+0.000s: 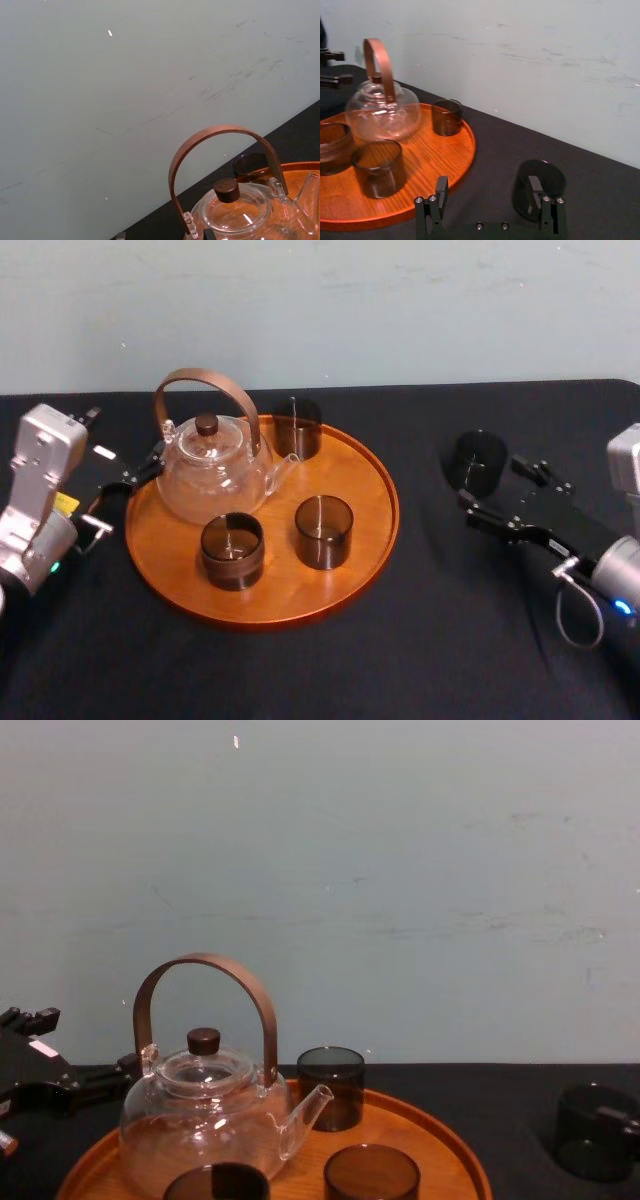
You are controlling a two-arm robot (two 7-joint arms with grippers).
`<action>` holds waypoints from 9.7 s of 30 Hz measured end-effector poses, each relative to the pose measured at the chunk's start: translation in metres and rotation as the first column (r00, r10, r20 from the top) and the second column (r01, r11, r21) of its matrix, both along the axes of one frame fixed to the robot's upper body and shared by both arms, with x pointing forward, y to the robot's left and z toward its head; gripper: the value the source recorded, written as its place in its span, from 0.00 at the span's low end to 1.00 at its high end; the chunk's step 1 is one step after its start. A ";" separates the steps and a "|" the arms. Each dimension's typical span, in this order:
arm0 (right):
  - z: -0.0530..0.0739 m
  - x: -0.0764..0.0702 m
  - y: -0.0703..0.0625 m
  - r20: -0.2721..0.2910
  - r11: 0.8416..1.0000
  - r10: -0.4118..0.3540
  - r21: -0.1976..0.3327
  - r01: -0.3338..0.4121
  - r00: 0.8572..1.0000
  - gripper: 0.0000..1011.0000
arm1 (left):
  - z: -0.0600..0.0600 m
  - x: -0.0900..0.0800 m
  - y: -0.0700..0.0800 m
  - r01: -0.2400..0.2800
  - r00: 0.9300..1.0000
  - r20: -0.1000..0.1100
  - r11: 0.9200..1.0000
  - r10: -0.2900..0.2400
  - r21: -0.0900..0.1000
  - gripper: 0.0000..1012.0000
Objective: Pick up the glass from the table and place it on the tray.
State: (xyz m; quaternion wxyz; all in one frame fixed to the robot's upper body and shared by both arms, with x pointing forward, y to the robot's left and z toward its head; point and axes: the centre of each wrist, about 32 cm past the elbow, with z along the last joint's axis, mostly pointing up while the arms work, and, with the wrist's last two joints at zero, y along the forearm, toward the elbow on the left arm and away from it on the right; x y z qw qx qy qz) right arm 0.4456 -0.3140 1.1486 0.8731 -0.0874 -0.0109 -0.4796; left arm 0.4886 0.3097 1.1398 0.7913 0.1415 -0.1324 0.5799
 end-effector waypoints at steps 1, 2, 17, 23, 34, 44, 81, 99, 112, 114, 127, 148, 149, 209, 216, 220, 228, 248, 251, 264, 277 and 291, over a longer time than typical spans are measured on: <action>-0.001 -0.001 -0.003 0.000 1.000 -0.011 0.001 0.011 1.000 0.99 | 0.000 0.000 0.000 0.000 1.000 0.000 1.000 0.000 0.000 0.99; -0.002 -0.002 -0.005 0.001 1.000 -0.017 0.002 0.017 1.000 0.99 | 0.000 0.000 0.000 0.000 1.000 0.000 1.000 0.000 0.000 0.99; -0.010 -0.009 -0.028 -0.023 0.995 -0.097 0.006 0.097 0.995 0.99 | 0.000 0.000 0.000 0.000 1.000 0.000 1.000 0.000 0.000 0.99; -0.013 -0.001 -0.036 -0.042 0.991 -0.133 0.002 0.134 0.990 0.99 | 0.000 0.000 0.000 0.000 1.000 0.000 1.000 0.000 0.000 0.99; -0.014 0.020 -0.040 -0.059 0.990 -0.142 0.004 0.142 0.988 0.99 | 0.000 0.000 0.000 0.000 1.000 0.000 1.000 0.000 0.000 0.99; -0.014 0.036 -0.031 -0.060 0.993 -0.121 -0.015 0.121 0.991 0.99 | 0.000 0.000 0.000 0.000 1.000 0.000 1.000 0.000 0.000 0.99; -0.026 0.083 -0.015 -0.079 0.995 -0.098 -0.023 0.096 0.992 0.99 | 0.000 0.000 0.000 0.000 1.000 0.000 1.000 0.000 0.000 0.99; -0.029 0.088 -0.013 -0.090 0.995 -0.098 -0.028 0.096 0.991 0.99 | 0.000 0.000 0.000 0.000 1.000 0.000 1.000 0.000 0.000 0.99; -0.030 0.092 -0.011 -0.091 0.996 -0.090 -0.028 0.088 0.992 0.99 | 0.000 0.000 0.000 0.000 1.000 0.000 1.000 0.000 0.000 0.99; -0.030 0.093 -0.011 -0.091 0.996 -0.090 -0.027 0.088 0.992 0.99 | 0.000 0.000 0.000 0.000 1.000 0.000 1.000 0.000 0.000 0.99; -0.031 0.094 -0.009 -0.090 0.996 -0.089 -0.028 0.087 0.992 0.99 | 0.000 0.000 0.000 0.000 1.000 0.000 1.000 0.000 0.000 0.99; -0.031 0.094 -0.010 -0.089 0.996 -0.090 -0.027 0.088 0.992 0.86 | 0.000 0.000 0.000 0.000 1.000 0.000 1.000 0.000 0.000 0.99; -0.031 0.094 -0.010 -0.089 0.996 -0.090 -0.027 0.088 0.992 0.86 | 0.000 0.000 0.000 0.000 1.000 0.000 1.000 0.000 0.000 0.99; 0.003 0.104 0.064 0.011 0.993 0.119 -0.014 -0.119 0.993 0.86 | 0.000 0.000 0.000 0.000 1.000 0.000 1.000 0.000 0.000 0.99; 0.002 0.106 0.071 0.009 0.991 0.136 -0.013 -0.136 0.991 0.86 | 0.000 0.000 0.000 0.000 1.000 0.000 1.000 0.000 0.000 0.99; 0.000 0.108 0.075 0.007 0.990 0.144 -0.012 -0.143 0.990 0.86 | 0.000 0.000 0.000 0.000 1.000 0.000 1.000 0.000 0.000 0.99; -0.003 0.110 0.080 0.004 0.988 0.154 -0.009 -0.154 0.988 0.86 | 0.000 0.000 0.000 0.000 1.000 0.000 1.000 0.000 0.000 0.99; -0.008 0.111 0.086 -0.008 0.985 0.173 -0.008 -0.173 0.985 0.86 | 0.000 0.000 0.000 0.000 1.000 0.000 1.000 0.000 0.000 0.99; -0.009 0.111 0.087 -0.010 0.985 0.174 -0.008 -0.174 0.985 0.86 | 0.000 0.000 0.000 0.000 1.000 0.000 1.000 0.000 0.000 0.99; -0.014 0.110 0.089 -0.023 0.983 0.181 -0.009 -0.181 0.983 0.86 | 0.000 0.000 0.000 0.000 1.000 0.000 1.000 0.000 0.000 0.99; -0.019 0.110 0.091 -0.037 0.983 0.184 -0.009 -0.184 0.982 0.86 | 0.000 0.000 0.000 0.000 1.000 0.000 1.000 0.000 0.000 0.99; -0.025 0.109 0.092 -0.050 0.982 0.188 -0.010 -0.188 0.981 0.86 | 0.000 0.000 0.000 0.000 1.000 0.000 1.000 0.000 0.000 0.99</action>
